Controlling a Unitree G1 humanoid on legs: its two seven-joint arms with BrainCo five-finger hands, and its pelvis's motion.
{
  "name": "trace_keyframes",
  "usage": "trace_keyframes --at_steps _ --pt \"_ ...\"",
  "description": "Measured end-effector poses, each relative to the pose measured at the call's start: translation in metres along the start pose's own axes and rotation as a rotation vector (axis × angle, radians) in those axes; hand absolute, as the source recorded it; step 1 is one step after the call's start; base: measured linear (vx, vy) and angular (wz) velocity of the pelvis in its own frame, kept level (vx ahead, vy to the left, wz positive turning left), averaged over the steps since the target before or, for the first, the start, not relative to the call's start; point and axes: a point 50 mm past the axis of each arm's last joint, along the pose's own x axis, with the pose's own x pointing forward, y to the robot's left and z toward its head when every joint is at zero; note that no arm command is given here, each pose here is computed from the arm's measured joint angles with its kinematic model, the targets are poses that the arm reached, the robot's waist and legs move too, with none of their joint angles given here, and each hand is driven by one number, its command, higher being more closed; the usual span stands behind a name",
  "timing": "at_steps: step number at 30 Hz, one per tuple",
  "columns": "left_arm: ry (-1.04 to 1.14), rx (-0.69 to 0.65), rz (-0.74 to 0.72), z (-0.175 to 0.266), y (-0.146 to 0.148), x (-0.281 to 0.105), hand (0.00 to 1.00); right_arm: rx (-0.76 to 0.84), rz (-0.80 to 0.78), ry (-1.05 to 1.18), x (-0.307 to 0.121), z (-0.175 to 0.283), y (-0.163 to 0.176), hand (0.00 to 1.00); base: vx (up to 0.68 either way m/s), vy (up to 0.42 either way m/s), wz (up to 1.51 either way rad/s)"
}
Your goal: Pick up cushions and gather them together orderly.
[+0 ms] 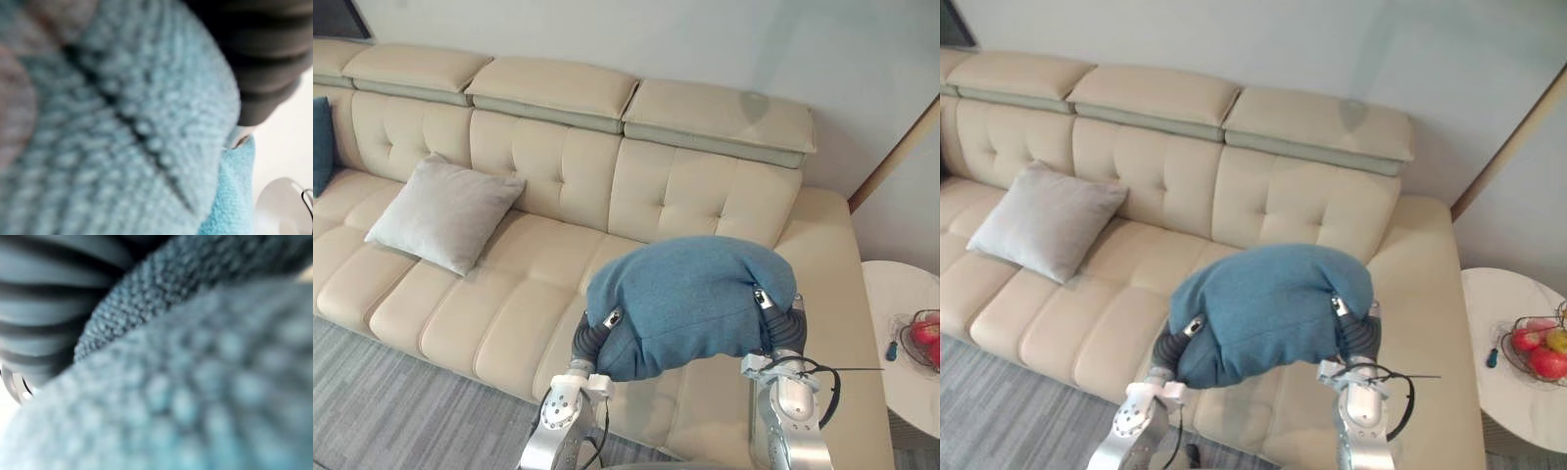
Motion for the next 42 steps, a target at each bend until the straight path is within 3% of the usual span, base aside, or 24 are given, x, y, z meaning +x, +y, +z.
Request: trace_keyframes --at_steps 13,19,25,31,32,33,38,42 --pt "-0.008 0.059 -0.004 0.002 -0.001 0.002 1.0 -0.024 -0.021 0.087 -0.002 -0.021 -0.002 1.0 0.0 0.01 -0.22" --pt "-0.107 0.112 0.028 0.025 -0.003 0.022 1.0 -0.099 -0.019 -0.003 0.025 -0.008 0.011 1.0 0.0 -0.007 -0.09" --pt "-0.417 0.171 0.013 0.107 -0.027 0.071 1.0 -0.084 -0.049 -0.241 0.077 0.048 0.038 1.0 -0.07 -0.002 -0.17" --pt "-0.786 0.355 0.021 0.24 -0.05 0.118 1.0 -0.047 -0.112 -0.555 0.142 0.153 0.059 1.0 -0.17 0.004 0.01" --pt "-0.856 0.38 0.034 0.266 -0.053 0.12 0.0 -0.03 -0.128 -0.604 0.152 0.177 0.064 1.0 -0.17 -0.012 0.09" --pt "-0.882 0.392 0.045 0.278 -0.053 0.121 0.0 -0.029 -0.13 -0.622 0.157 0.187 0.066 0.0 -0.17 -0.03 0.11" --pt "-1.014 0.419 0.247 0.374 -0.048 0.127 0.0 0.037 -0.197 -0.66 0.189 0.264 0.085 0.0 -0.14 -0.033 0.02" --pt "-0.953 0.461 0.332 0.398 -0.042 0.135 0.0 0.091 -0.203 -0.583 0.203 0.284 0.09 0.0 -0.1 0.007 -0.04"
